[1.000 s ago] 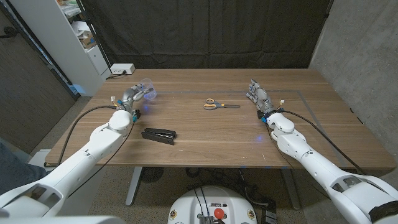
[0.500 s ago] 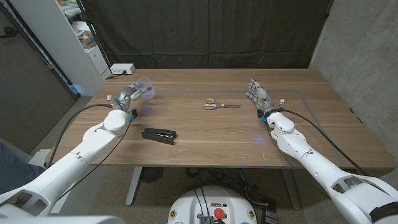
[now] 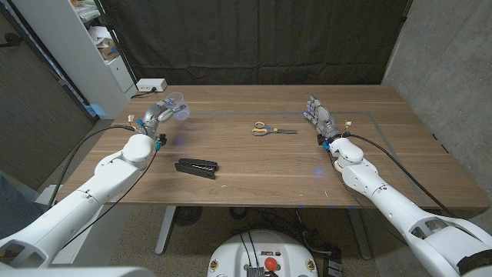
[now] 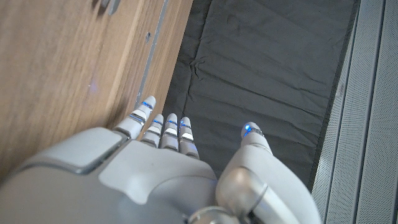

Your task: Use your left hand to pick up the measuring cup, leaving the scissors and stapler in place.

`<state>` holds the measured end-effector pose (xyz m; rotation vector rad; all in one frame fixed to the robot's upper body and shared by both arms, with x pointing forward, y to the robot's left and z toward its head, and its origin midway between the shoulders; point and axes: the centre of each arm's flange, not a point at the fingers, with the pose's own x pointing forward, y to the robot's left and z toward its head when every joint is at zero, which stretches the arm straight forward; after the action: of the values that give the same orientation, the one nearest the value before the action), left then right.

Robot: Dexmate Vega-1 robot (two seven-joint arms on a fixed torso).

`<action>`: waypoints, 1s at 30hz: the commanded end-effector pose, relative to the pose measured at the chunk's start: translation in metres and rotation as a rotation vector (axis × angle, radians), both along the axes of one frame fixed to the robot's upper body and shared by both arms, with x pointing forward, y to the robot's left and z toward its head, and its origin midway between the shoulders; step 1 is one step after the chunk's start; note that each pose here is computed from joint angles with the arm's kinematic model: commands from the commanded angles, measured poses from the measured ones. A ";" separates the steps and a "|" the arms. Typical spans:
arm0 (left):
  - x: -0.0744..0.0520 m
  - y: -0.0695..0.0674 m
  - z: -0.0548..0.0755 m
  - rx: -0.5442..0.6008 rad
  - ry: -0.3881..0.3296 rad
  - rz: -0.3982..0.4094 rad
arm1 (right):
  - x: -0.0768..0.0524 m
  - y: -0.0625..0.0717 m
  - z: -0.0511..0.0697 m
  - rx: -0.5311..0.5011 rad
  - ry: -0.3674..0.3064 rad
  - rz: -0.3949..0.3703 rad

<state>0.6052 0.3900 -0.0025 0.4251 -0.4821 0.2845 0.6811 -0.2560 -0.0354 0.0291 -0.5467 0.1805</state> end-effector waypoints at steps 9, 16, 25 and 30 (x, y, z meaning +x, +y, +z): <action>-0.027 0.008 0.017 0.031 -0.047 0.022 | -0.002 0.005 0.011 -0.004 -0.022 0.004; -0.031 0.009 0.025 0.039 -0.060 0.022 | -0.003 0.006 0.013 -0.003 -0.027 0.005; -0.034 0.006 0.039 0.059 -0.074 0.022 | -0.004 0.002 0.013 0.000 -0.027 0.000; -0.041 0.005 0.044 0.073 -0.081 0.030 | -0.005 -0.001 0.014 0.005 -0.029 -0.002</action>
<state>0.5729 0.3970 0.0294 0.4691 -0.5509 0.3093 0.6774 -0.2518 -0.0221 0.0249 -0.5739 0.1851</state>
